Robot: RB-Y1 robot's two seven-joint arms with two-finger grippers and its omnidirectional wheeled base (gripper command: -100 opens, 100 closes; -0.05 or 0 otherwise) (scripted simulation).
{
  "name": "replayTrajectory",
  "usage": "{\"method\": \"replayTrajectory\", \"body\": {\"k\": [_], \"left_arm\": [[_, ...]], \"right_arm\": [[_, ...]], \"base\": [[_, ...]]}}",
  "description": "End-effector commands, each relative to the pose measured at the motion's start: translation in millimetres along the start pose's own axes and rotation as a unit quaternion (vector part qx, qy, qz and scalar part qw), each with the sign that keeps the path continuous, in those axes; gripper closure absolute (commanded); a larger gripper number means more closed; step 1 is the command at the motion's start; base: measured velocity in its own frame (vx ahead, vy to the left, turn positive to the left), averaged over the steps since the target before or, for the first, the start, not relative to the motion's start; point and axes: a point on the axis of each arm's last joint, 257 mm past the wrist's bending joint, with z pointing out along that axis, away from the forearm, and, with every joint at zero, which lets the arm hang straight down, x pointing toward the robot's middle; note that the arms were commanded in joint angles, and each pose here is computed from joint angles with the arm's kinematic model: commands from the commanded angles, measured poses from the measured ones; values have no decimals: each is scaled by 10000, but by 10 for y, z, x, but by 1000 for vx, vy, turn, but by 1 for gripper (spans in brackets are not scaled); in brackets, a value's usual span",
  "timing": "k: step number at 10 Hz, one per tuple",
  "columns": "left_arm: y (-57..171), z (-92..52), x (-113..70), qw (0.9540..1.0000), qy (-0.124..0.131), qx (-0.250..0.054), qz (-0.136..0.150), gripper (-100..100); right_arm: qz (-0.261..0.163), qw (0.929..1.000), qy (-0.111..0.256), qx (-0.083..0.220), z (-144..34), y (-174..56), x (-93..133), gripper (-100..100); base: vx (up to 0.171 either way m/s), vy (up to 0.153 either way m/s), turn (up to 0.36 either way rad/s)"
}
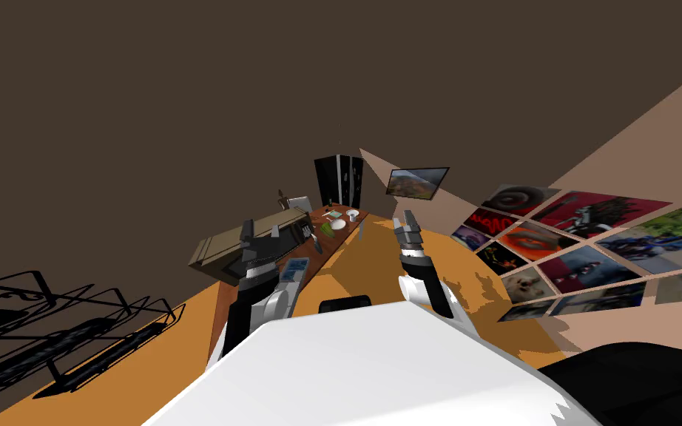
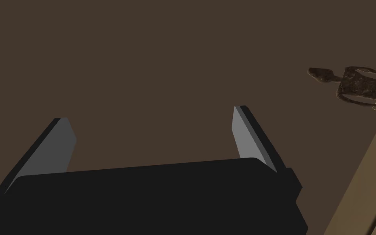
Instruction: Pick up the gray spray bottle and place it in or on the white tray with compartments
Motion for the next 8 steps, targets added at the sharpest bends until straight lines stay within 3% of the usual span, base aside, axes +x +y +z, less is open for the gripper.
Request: {"method": "replayTrajectory", "body": {"k": [1,4,8], "left_arm": [[33,1,45,9998,172,-43,-11,-100],[156,2,117,9985,470,-200,-185,-100],[408,11,149,9940,637,-528,-712,-100]], "right_arm": [[0,10000,0,0,0,0,0,0],[0,10000,0,0,0,0,0,0],[1,10000,-1,0,0,0,0,0]], "base": [[5,-15,44],[25,-57,88],[25,-105,143]]}}
